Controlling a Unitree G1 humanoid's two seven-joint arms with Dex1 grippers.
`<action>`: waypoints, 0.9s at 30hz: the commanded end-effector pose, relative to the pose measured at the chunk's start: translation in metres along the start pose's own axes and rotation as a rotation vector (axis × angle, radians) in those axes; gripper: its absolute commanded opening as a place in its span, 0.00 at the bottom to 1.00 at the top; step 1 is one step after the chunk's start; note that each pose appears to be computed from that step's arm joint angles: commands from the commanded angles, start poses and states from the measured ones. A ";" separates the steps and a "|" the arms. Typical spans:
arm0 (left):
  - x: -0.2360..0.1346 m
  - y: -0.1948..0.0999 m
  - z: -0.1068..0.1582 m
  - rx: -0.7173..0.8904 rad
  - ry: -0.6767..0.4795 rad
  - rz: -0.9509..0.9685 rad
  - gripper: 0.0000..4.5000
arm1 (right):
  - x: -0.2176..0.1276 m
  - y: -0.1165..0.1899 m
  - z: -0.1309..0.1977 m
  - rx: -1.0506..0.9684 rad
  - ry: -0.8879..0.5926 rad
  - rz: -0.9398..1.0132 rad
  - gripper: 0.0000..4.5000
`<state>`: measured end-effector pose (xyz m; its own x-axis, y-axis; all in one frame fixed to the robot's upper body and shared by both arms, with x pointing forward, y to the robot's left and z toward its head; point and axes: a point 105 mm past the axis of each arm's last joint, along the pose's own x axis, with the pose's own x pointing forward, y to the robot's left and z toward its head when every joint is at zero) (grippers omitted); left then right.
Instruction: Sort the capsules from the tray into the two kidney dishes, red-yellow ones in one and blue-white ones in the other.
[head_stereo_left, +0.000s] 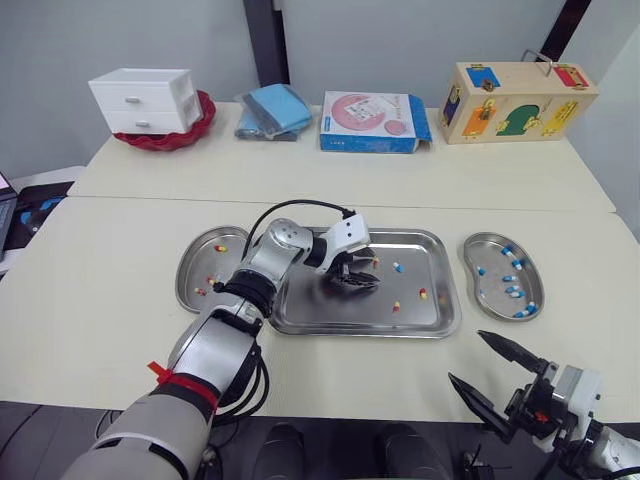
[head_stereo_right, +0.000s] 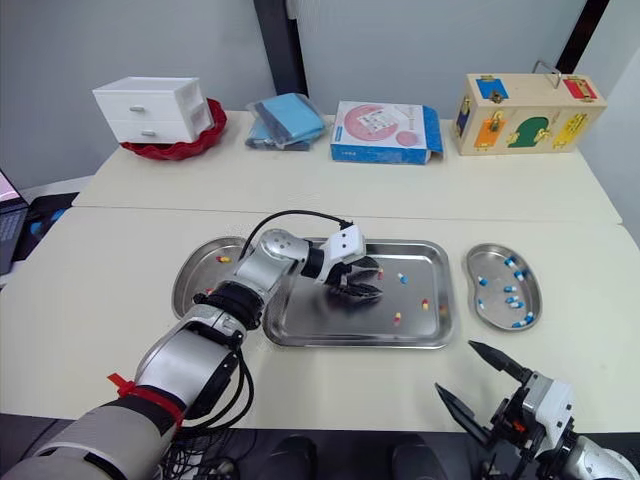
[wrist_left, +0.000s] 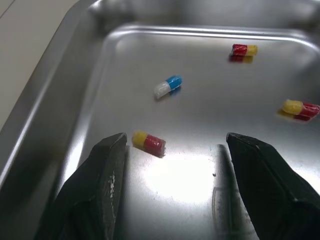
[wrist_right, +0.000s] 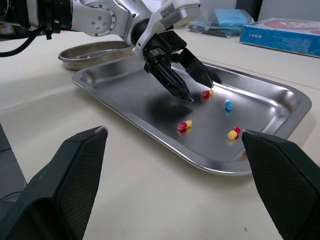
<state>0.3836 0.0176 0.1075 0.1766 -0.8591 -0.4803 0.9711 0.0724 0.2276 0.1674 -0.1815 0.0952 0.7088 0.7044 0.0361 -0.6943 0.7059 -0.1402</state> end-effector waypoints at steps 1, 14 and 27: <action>-0.001 0.007 0.010 0.030 -0.023 0.030 0.73 | 0.002 0.003 0.010 -0.031 -0.027 -0.004 1.00; 0.004 0.008 0.005 0.028 0.005 0.041 0.65 | 0.002 0.005 0.011 -0.032 -0.030 -0.031 1.00; 0.004 0.007 0.000 0.042 0.035 0.041 0.32 | 0.003 0.003 0.012 -0.034 -0.030 -0.041 1.00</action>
<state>0.3886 0.0145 0.1017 0.2111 -0.8400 -0.4998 0.9618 0.0873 0.2596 0.1665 -0.1804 0.0951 0.7433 0.6681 0.0352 -0.6589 0.7401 -0.1348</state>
